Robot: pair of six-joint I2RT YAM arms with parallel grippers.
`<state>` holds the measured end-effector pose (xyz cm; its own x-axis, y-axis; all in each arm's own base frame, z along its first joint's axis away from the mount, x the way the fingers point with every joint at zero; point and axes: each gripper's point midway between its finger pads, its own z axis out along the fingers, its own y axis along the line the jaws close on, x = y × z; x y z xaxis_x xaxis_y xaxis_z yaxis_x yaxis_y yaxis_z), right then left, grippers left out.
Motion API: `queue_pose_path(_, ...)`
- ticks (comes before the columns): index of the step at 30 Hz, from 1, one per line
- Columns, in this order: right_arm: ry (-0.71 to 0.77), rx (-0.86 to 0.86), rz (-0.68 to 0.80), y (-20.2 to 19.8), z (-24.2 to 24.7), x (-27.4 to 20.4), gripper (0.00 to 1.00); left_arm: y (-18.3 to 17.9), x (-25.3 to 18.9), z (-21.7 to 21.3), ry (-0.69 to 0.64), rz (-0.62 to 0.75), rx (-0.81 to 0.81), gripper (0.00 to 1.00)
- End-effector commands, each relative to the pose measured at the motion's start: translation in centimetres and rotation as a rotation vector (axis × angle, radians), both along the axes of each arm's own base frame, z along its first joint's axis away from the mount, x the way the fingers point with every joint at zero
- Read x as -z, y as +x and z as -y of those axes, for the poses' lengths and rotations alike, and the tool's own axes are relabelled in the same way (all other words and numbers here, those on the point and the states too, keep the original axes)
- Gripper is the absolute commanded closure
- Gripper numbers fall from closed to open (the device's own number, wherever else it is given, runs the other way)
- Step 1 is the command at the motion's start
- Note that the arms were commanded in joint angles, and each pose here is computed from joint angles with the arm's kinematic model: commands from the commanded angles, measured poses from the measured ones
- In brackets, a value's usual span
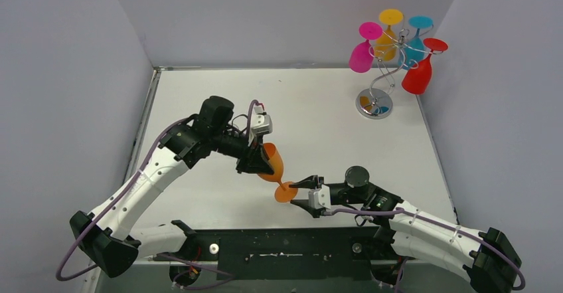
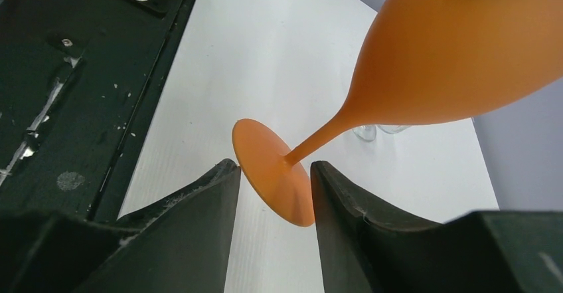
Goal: Take the wine glass off the wine glass rack
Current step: Place the wine glass at the center of the board.
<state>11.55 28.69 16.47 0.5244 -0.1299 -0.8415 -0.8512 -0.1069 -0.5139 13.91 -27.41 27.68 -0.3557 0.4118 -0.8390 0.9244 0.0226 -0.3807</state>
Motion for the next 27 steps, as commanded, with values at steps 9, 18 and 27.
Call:
queue_pose_path(9,0.165,0.301,0.108,4.8,1.5,-4.1,0.47,5.5,2.6,-1.6,0.097,0.109,-0.38,1.0)
queue_pose_path(18,0.424,0.628,0.118,8.1,6.1,-7.7,0.25,10.6,3.4,-1.8,0.102,0.154,-0.632,1.0)
queue_pose_path(27,0.58,0.917,-0.025,11.0,10.2,-9.0,0.07,19.5,3.1,-0.9,0.161,0.262,-0.874,1.0)
